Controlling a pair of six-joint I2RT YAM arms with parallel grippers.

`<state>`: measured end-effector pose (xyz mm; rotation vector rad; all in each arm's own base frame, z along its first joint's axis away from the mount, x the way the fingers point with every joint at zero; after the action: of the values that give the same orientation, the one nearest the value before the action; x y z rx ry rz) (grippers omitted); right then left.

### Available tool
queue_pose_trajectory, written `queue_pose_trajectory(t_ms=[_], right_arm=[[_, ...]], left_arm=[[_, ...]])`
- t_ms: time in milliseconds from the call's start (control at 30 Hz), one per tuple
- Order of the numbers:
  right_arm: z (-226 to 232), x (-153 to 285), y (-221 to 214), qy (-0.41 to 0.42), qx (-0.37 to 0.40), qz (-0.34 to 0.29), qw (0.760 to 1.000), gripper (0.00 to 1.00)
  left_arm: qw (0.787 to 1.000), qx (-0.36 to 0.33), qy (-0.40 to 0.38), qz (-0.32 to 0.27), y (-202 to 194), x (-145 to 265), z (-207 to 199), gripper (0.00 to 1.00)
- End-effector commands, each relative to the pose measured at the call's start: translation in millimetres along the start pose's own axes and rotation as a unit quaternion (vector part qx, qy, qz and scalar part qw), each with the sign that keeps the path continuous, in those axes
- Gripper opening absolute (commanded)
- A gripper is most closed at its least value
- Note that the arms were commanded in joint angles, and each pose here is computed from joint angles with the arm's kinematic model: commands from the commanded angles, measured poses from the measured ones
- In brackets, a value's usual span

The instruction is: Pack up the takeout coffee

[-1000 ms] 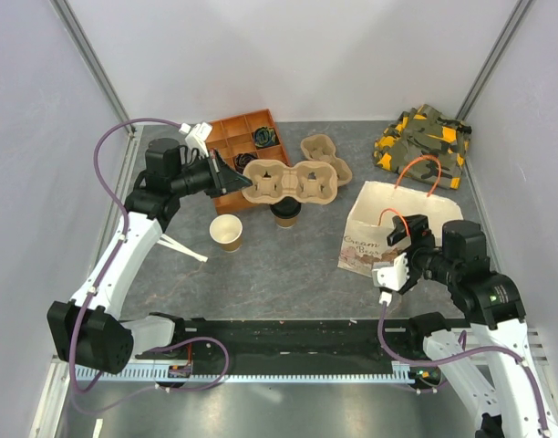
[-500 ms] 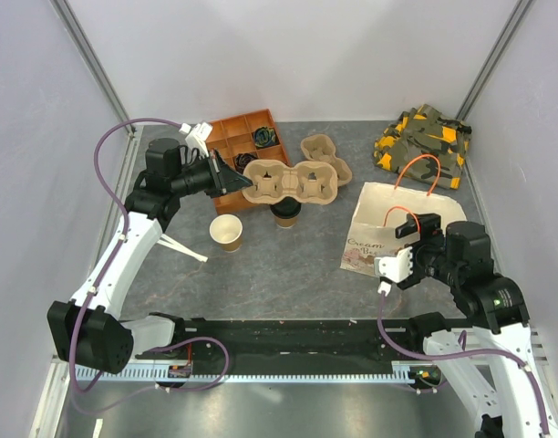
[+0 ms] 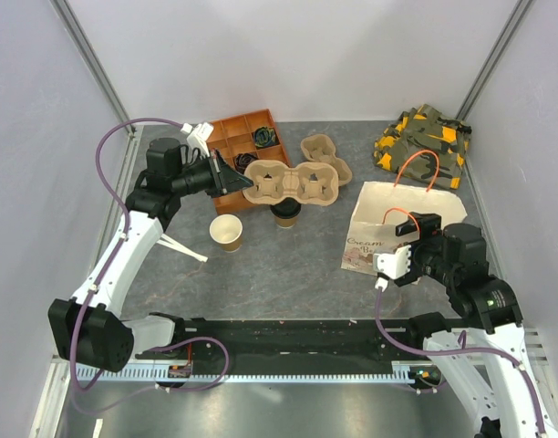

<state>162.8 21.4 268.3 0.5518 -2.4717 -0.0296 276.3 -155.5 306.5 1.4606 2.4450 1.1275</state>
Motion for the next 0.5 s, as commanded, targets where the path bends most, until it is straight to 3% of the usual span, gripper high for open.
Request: queue_pose_trajectory(t_ms=[0, 333, 467], right_arm=[[-14, -1, -5, -0.030, -0.010, 0.020, 0.999, 0.98], [-15, -1, -1, -0.061, 0.054, 0.004, 0.997, 0.98], [-18, -9, -5, -0.071, 0.046, 0.017, 0.996, 0.98]], left_arm=[[1.000, -0.012, -0.019, -0.005, 5, -1, -4, 0.02], [1.000, -0.009, -0.022, 0.000, 4, -3, -2, 0.02], [1.000, -0.009, -0.023, 0.001, 3, -3, -2, 0.02]])
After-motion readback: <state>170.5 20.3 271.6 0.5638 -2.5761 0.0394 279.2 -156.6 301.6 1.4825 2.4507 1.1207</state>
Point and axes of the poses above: each gripper's point midway between its finger pads, its own x axis back along the fingers, its own z axis along the line the jaws close on, y = z × x, the point moved 6 cm from there along x, back along the fingers, and after that the axes turned 2 degrees about x, right-handed, at the moved point
